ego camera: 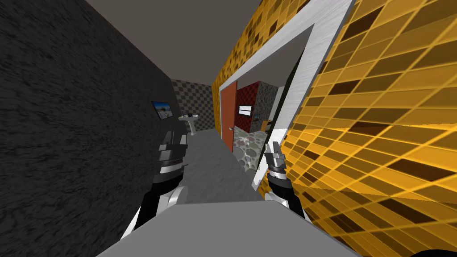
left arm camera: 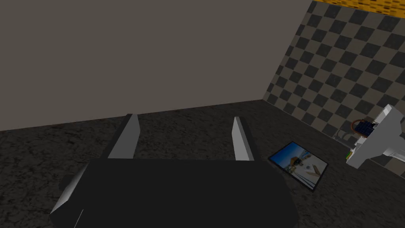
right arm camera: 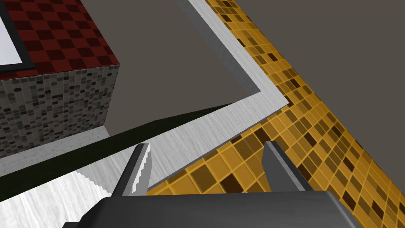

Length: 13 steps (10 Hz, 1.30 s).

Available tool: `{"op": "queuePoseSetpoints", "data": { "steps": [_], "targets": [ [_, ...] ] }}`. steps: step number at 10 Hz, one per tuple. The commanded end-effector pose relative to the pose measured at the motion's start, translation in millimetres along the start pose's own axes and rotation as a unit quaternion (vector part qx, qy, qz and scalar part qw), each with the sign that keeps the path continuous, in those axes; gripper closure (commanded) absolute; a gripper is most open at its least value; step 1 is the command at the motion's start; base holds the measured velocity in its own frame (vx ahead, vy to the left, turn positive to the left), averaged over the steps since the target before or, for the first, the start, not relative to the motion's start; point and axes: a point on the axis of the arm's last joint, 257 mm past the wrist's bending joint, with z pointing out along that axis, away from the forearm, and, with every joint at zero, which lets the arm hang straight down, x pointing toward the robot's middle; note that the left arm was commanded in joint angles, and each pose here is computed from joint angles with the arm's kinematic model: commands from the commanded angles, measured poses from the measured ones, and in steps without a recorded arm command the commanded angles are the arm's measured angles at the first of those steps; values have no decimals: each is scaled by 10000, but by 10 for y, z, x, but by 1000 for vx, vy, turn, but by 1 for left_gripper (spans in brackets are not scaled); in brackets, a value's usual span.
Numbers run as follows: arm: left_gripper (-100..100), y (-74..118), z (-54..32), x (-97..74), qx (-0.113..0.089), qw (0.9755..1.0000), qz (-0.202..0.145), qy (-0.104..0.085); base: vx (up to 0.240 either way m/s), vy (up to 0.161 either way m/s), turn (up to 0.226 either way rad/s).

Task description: Push the door open

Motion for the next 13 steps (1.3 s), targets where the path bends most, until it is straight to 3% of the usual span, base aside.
{"op": "queuePoseSetpoints", "data": {
  "steps": [1,7,13],
  "targets": [
    [-100,102,-20,48,-74,9999,-36,85,153,-36,-77],
    [-100,476,-112,210,-349,9987,-176,341,143,42,-72],
    [-100,909,-250,396,-681,9953,-334,604,153,41,-80]
  ]
}}
